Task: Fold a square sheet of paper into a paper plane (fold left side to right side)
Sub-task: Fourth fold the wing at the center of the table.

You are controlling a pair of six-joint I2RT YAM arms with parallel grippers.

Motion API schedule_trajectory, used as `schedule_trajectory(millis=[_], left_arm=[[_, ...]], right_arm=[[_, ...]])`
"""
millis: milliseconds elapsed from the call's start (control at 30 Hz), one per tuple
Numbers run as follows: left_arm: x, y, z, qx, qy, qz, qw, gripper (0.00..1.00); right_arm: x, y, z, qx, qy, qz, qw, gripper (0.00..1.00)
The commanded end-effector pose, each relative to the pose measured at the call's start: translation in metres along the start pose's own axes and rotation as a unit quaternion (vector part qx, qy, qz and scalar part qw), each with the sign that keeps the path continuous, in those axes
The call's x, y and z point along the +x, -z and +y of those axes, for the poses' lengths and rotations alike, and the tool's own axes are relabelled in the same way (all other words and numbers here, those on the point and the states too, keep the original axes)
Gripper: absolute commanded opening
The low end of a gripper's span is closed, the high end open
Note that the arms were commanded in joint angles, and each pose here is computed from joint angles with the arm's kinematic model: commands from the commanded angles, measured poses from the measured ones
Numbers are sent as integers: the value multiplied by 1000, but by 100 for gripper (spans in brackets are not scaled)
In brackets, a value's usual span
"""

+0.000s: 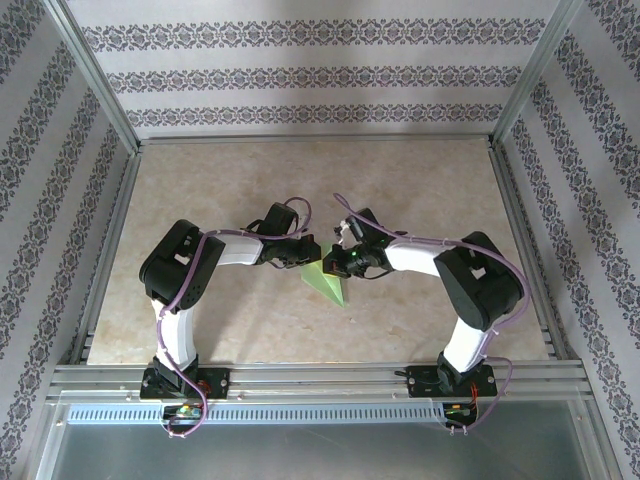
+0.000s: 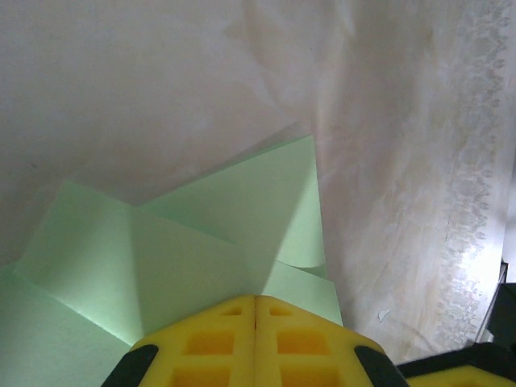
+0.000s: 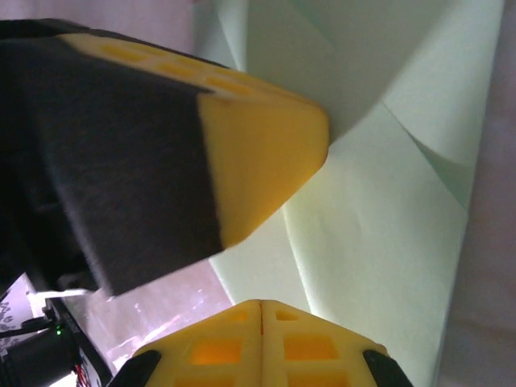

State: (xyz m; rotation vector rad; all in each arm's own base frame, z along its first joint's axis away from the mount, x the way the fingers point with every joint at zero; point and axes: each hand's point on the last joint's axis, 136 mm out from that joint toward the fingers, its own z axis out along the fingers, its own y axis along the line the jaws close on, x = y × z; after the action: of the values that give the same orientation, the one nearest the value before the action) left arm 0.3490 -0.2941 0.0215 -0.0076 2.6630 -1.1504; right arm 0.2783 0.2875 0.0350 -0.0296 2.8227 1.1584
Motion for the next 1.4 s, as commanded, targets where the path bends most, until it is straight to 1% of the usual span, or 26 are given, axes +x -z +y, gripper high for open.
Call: schedule_trajectory(millis=[0,233,367,500,700,1000,1367], left_arm=[[8,-7,24,-38,22,12,999,2],[10,-7,28,-49,25,15,998,2],[9,-7,30,-55,23,16,998,2],[8,-6,32,-62,18,17,998,2],[8,-7,37,-74,17,20,997,2],[6,-6,42,-77,23,18,997,2],[6,-5,45,-84,22,18,996,2]], right_arm=[[-8,-9,7,1,6,-6,1000,0],[2,-15,-13,31,-5,3,999,0],[13,-17,-25,43,-15,15,999,0],[30,-17,-38,59,-27,39,997,0],[56,-9,-48,61,-40,62,995,0],[95,6,-65,74,-59,81,992,0],[126,16,-83,95,-72,99,988,0]])
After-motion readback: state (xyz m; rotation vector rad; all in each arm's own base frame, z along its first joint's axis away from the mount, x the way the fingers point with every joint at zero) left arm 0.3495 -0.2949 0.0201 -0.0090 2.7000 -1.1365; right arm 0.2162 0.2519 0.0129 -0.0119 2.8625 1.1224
